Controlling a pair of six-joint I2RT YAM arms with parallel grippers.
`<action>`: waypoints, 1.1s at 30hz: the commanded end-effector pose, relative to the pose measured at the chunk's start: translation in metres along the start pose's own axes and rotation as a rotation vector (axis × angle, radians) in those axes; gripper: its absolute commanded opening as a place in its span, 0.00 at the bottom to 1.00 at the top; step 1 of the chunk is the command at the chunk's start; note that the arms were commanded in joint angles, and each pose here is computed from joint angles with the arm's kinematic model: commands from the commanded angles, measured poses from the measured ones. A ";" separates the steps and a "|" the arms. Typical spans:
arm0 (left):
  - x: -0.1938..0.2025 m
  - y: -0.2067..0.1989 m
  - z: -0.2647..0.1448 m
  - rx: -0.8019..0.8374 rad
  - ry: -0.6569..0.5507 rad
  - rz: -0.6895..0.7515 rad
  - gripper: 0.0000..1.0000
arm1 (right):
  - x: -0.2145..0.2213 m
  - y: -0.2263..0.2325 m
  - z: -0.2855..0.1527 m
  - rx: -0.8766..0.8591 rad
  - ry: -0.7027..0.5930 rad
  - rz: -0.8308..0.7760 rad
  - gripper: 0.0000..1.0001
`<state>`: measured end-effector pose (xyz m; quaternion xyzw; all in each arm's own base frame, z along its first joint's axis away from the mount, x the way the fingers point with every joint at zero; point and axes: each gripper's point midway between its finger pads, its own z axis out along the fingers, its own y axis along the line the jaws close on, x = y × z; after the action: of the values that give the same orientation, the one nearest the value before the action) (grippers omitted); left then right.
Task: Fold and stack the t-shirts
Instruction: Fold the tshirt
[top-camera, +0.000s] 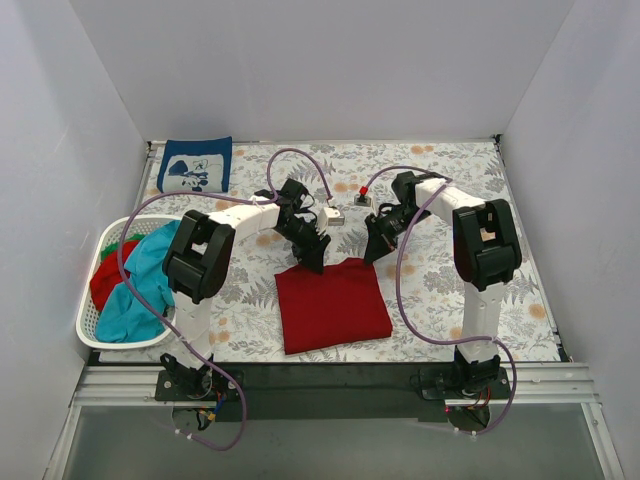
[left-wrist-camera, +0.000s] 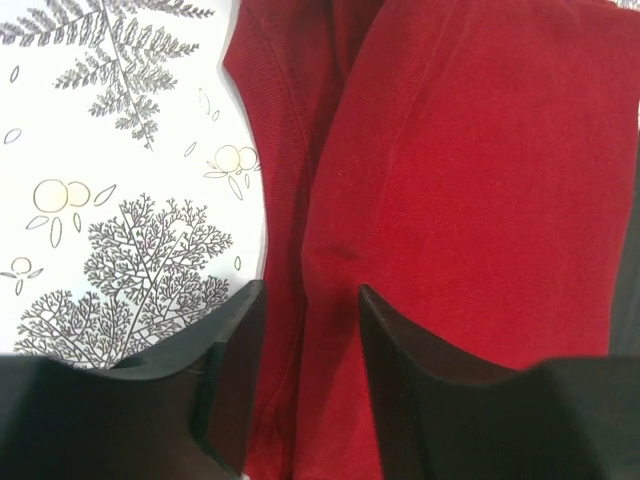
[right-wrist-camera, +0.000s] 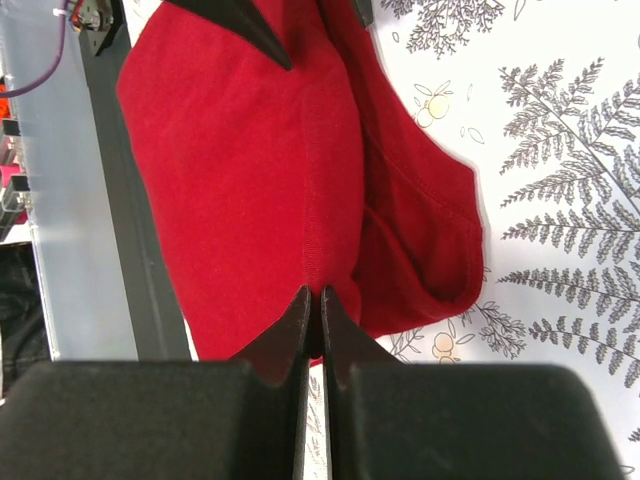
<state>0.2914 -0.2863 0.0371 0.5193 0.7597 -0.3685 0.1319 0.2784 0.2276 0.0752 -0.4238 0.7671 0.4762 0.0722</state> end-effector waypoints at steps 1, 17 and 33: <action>-0.021 -0.013 -0.012 0.011 -0.061 0.100 0.39 | -0.011 0.016 -0.007 -0.030 -0.039 -0.038 0.07; -0.022 -0.024 -0.017 0.015 -0.066 0.193 0.42 | -0.011 0.040 -0.013 -0.082 -0.070 -0.162 0.01; -0.026 -0.056 -0.026 0.044 -0.069 0.340 0.00 | -0.024 0.035 -0.015 -0.093 -0.074 -0.133 0.28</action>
<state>0.2683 -0.2916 0.0601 0.5944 0.6903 -0.3781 0.1647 0.2597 0.2283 0.1012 -0.4660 0.7172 0.5094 0.0950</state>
